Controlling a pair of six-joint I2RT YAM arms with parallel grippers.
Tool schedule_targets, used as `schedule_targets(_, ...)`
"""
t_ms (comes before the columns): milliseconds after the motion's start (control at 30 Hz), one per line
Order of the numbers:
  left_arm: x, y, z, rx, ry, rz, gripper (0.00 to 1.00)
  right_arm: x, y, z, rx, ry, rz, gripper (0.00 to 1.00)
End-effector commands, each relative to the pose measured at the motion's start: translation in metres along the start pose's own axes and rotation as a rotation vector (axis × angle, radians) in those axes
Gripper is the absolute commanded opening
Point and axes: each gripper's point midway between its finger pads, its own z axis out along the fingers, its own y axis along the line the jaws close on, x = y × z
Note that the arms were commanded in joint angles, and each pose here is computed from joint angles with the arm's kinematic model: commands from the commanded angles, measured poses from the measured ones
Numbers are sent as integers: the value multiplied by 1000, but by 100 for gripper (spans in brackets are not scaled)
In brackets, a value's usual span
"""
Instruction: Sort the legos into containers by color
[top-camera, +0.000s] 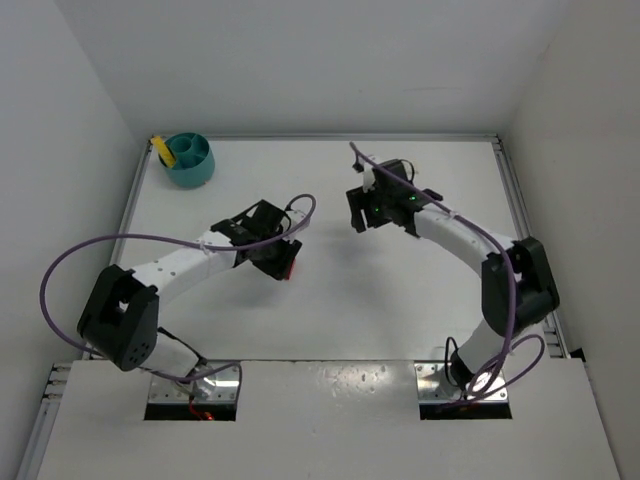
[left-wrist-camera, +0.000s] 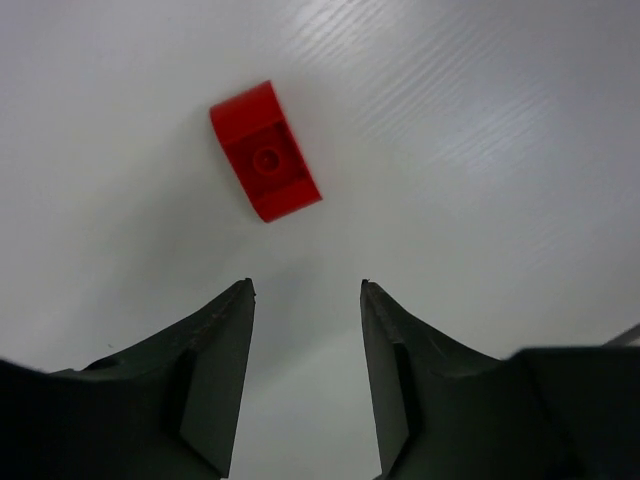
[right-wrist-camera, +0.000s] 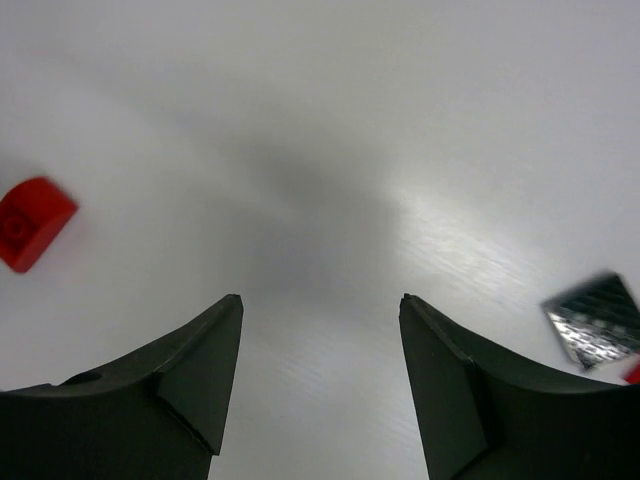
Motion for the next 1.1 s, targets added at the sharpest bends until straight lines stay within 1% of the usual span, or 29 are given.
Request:
schedule_targets(0,6,12,8,-89,22,-41,50,-17,-28,-33,81,-60,39,64)
schedule_targets(33,8,14,10,-103,31,-56,50,-21,-35,-38,87,-75,55,64)
schedule_targets(67,10,16,12,-113,40,-56,50,-11,-33,-39,74,-59,42,64)
schedule_targets(100,14,17,16,-124,60,-78,52,-13,-33,-41,52,-74,40,64)
schedule_targets(200,18,12,26,-99,93,-106,52,-10,-30,-42,17,-77,45,64)
schedule_targets(267,18,4,30,-55,103,-119,54,-6,-27,-37,-2,-63,46,64)
schedule_targets(367,24,4,39,-58,132,-140,56,-9,-25,-36,-14,-65,46,64)
schedule_targets(433,24,1,46,-39,145,-153,61,-11,-23,-36,-25,-74,44,64)
schedule_targets(500,25,1,51,-39,148,-154,62,-11,-27,-36,-18,-75,50,64)
schedule_targets(600,21,2,61,-40,149,-163,67,-11,-25,-36,-27,-75,50,64)
schedule_targets(633,26,2,66,-42,172,-174,67,-11,-25,-36,-27,-75,50,64)
schedule_targets(700,25,2,71,-42,174,-174,69,-14,-26,-36,-27,-84,49,64)
schedule_targets(800,18,12,78,-67,151,-187,69,-14,-26,-36,-27,-84,49,64)
schedule_targets(833,16,20,78,-77,138,-215,69,-14,-26,-36,-27,-84,49,64)
schedule_targets(933,14,25,86,-49,138,-236,64,-9,-23,-35,-47,-74,31,64)
schedule_targets(1000,17,22,88,-30,148,-223,55,-7,-24,-37,-54,-75,28,64)
schedule_targets(1033,17,26,88,-32,148,-210,51,-7,-23,-37,-62,-76,14,64)
schedule_targets(1067,16,22,88,-5,148,-200,37,-5,-20,-38,-84,-76,-8,61)
